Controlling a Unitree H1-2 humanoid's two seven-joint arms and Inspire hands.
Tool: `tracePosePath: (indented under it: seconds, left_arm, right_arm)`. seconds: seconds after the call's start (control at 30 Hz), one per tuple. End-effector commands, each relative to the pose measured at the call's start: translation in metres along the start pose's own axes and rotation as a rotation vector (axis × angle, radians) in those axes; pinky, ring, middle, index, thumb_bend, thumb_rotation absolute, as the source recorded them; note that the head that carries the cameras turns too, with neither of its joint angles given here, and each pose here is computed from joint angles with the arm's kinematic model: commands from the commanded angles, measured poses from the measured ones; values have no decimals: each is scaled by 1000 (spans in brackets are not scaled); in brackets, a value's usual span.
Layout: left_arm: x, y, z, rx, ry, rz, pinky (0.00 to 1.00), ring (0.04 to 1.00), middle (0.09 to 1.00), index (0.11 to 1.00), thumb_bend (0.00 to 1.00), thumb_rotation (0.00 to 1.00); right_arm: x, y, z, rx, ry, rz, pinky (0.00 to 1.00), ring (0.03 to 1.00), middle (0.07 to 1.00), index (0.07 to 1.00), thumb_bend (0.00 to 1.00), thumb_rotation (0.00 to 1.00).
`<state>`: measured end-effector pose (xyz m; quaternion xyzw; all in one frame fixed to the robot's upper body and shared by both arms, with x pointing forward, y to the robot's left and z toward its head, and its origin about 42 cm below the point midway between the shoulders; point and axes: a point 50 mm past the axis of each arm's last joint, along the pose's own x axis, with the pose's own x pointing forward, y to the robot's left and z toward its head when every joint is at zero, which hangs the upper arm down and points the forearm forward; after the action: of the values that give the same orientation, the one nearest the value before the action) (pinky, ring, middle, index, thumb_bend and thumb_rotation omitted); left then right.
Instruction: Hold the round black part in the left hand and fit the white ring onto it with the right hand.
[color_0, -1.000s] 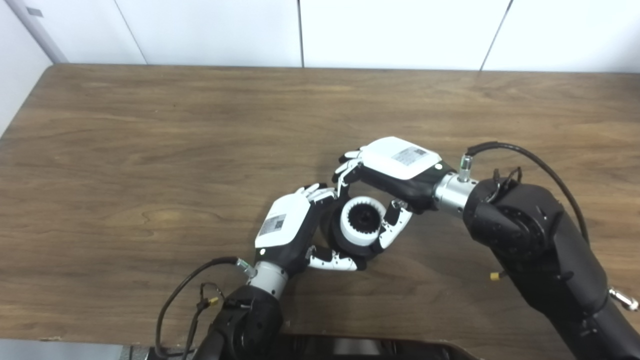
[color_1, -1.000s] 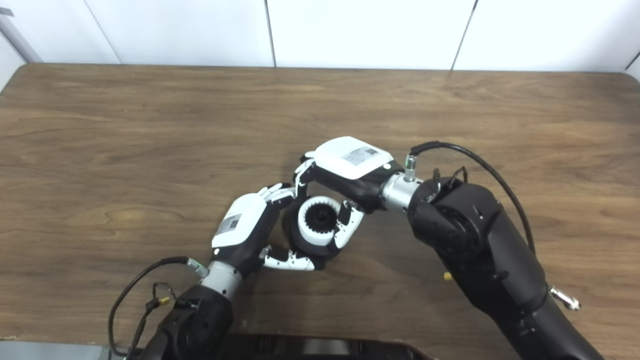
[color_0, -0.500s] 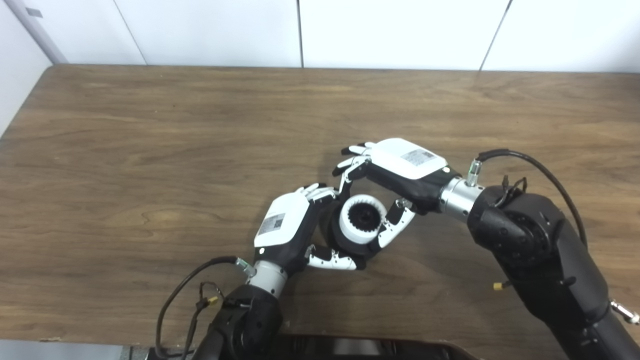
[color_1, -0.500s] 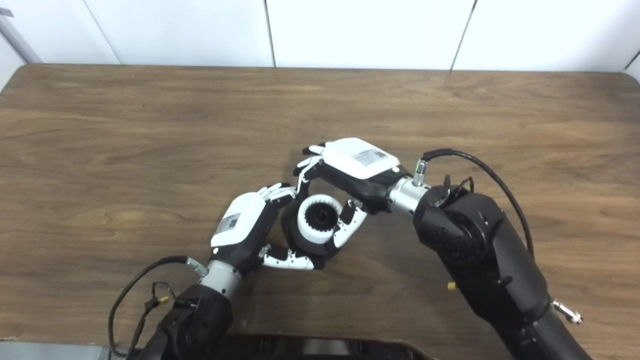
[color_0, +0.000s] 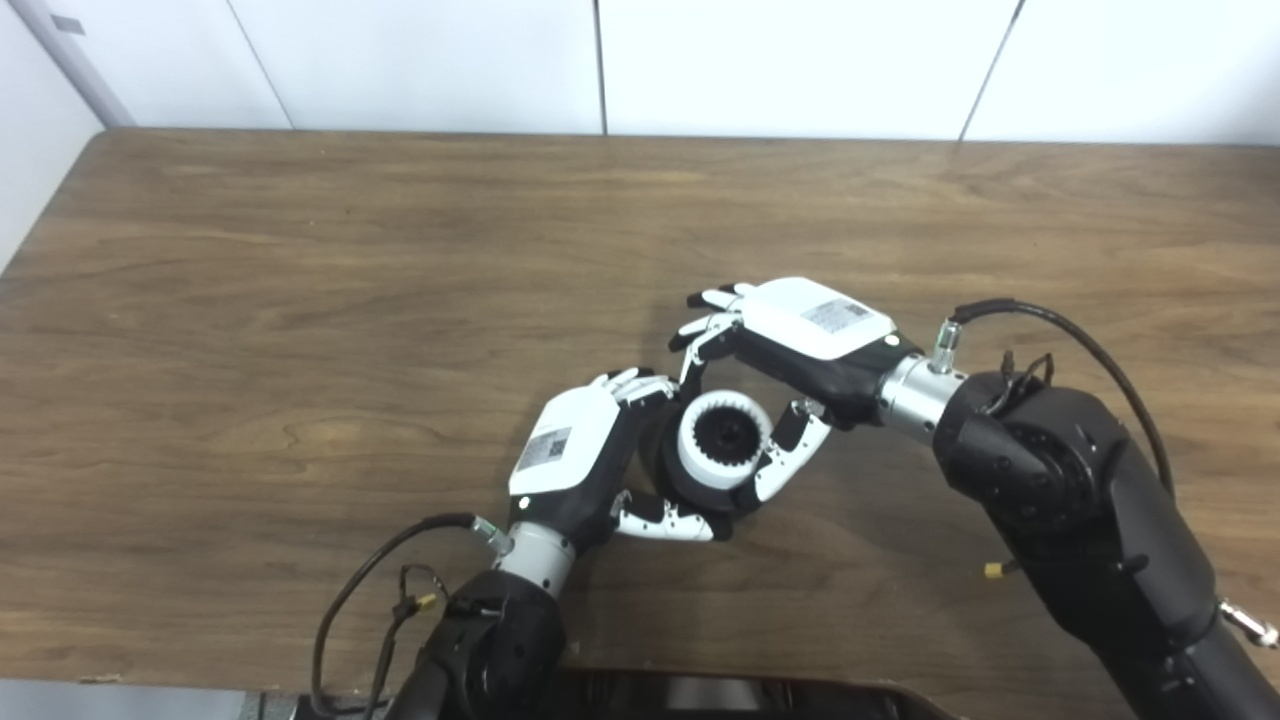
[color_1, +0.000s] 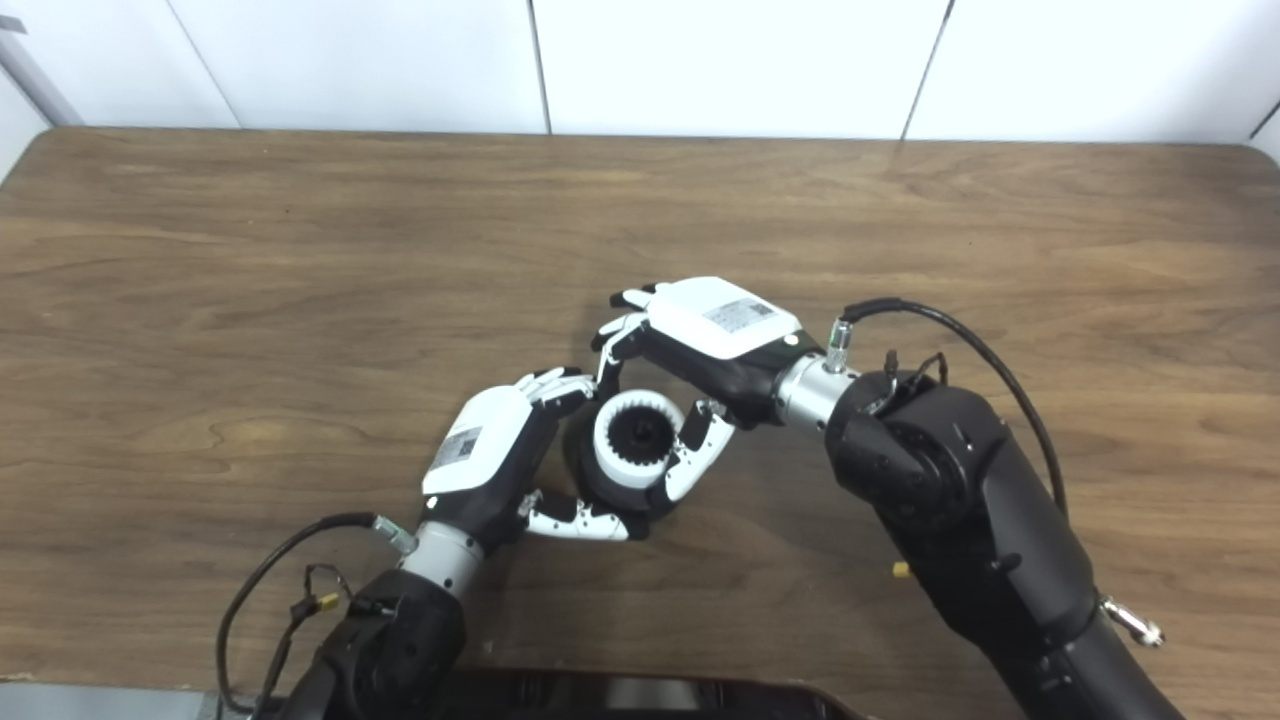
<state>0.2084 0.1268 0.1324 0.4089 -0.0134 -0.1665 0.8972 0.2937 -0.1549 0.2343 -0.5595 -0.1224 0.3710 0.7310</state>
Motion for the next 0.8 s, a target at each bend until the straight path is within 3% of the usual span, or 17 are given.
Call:
tracePosePath:
  seconds: [0.0,0.4,0.43,0.5,0.77]
  left_arm:
    - [-8,-19,-1,-28,35,-122,920,912,829,491,522,78]
    - [2,-35,-6,17,2,-76,1000,910,833,495,521,80]
    - [2,-35,-6,14,-1,-73,1000,908,834,577,744,183]
    - [3,-35,-6,12,-4,-70,997,909,839,643,876,236]
    - [3,-33,-3,76,-1,-77,999,934,889,802,973,344]
  right_arm:
    - [-1,-18,5,-44,-18,-53,1000,978,859,610,1000,208]
    - [-4,-23,4,-72,-7,-21,1000,991,886,657,1000,244]
    - [-4,-24,3,-73,-7,-22,1000,992,885,656,1000,244]
    - [-5,-25,3,-76,-9,-24,1000,995,888,657,1000,251]
    - [-6,-28,2,-79,-3,-18,1000,1000,901,669,1000,266]
